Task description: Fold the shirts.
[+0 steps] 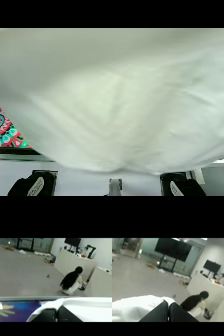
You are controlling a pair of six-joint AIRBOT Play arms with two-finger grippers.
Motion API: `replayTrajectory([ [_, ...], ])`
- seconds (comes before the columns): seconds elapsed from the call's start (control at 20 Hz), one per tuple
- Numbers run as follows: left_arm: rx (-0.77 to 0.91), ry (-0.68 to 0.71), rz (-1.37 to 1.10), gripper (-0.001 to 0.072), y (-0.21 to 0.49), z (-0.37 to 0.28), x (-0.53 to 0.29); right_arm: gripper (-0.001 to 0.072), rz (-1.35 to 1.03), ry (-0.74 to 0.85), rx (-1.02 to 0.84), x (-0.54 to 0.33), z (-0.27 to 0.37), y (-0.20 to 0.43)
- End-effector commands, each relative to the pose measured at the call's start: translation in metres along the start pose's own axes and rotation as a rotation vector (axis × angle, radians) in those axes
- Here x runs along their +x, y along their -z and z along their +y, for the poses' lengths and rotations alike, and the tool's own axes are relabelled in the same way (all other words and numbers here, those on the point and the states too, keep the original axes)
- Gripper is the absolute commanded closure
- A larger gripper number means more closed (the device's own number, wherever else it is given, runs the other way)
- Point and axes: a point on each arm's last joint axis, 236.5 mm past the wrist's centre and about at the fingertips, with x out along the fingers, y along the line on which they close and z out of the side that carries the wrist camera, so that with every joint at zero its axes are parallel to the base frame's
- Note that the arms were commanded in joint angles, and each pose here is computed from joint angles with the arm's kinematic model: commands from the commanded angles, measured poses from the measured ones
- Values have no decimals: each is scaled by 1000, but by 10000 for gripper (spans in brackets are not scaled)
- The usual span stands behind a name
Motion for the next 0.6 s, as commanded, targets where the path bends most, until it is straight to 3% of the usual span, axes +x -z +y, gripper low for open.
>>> replayTrajectory([
  [0.0, -139, -40, 232, 675, 87, 50, 41, 692, 326, -151, -95, 59, 47, 89],
  [0.25, -269, -123, 533, 674, 260, 141, 104, 692, 791, -407, -119, 178, 157, 269],
  [0.4, -441, -254, 672, 674, 355, 208, 122, 691, 955, -540, 115, 226, 254, 367],
  [0.55, -675, -334, 764, 674, 417, 241, 128, 692, 1002, -726, 397, 239, 347, 405],
])
